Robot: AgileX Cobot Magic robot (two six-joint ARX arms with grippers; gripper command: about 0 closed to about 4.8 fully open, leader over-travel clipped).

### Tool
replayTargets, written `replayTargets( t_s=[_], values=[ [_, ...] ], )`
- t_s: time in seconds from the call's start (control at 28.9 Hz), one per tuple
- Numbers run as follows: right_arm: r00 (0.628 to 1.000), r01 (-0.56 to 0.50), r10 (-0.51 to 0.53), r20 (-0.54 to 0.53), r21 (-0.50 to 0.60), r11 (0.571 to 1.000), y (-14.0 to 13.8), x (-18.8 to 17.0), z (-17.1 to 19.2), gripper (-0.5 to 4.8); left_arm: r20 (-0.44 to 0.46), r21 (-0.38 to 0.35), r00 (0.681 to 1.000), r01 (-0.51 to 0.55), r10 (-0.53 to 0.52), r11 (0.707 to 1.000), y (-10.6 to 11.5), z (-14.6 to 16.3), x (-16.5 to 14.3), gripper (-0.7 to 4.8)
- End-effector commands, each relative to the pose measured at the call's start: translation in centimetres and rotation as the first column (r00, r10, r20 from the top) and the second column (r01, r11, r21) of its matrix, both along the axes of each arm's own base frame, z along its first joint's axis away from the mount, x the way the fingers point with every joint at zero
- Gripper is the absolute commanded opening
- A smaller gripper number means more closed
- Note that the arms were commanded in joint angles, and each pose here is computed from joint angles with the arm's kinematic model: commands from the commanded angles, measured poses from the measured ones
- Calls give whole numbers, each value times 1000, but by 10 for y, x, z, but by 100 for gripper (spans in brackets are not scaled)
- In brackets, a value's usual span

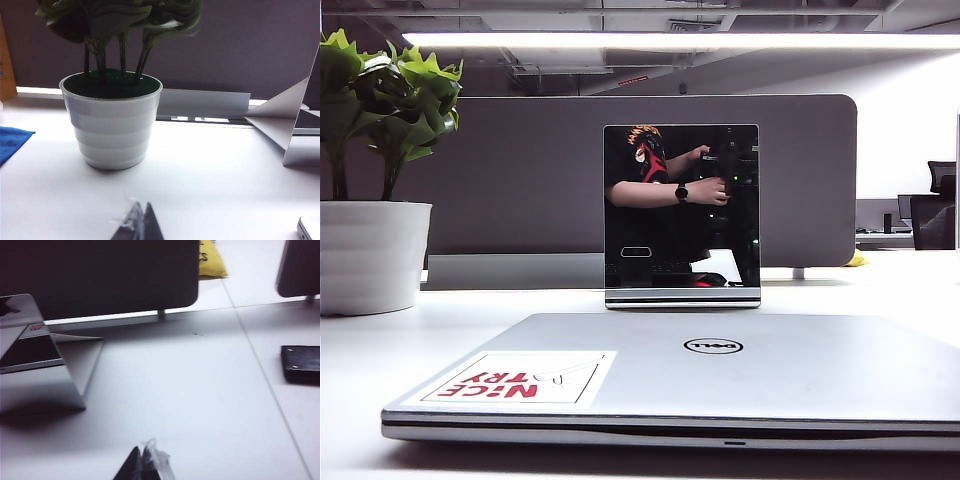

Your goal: Close the laptop lid.

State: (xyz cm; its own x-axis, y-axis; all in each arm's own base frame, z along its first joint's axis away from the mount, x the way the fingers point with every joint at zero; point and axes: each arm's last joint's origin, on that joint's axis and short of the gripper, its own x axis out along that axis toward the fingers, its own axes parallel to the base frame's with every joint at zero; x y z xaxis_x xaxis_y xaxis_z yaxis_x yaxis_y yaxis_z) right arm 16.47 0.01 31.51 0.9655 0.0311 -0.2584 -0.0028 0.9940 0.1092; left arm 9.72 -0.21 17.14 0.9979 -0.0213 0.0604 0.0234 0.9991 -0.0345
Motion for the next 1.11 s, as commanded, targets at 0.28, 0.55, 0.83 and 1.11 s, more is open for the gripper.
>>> replayTargets(
  t_s=[0.28, 0.55, 0.83, 1.11],
  values=[
    [988, 110, -108, 112, -9, 994, -9, -53, -35, -3, 9, 4, 1000, 2, -2, 1000, 0, 1, 0, -5],
    [978, 127, -131, 165, 32, 991, -9, -70, -103, -3, 9, 4, 1000, 0, -1, 1000, 0, 1, 0, -5],
    [981, 115, -130, 145, 107, 988, -8, -66, -142, -3, 9, 4, 1000, 0, -1, 1000, 0, 1, 0, -5],
    [978, 93, -112, 178, 113, 989, -5, -66, -154, -3, 9, 4, 1000, 0, -1, 1000, 0, 1, 0, -5]
  ],
)
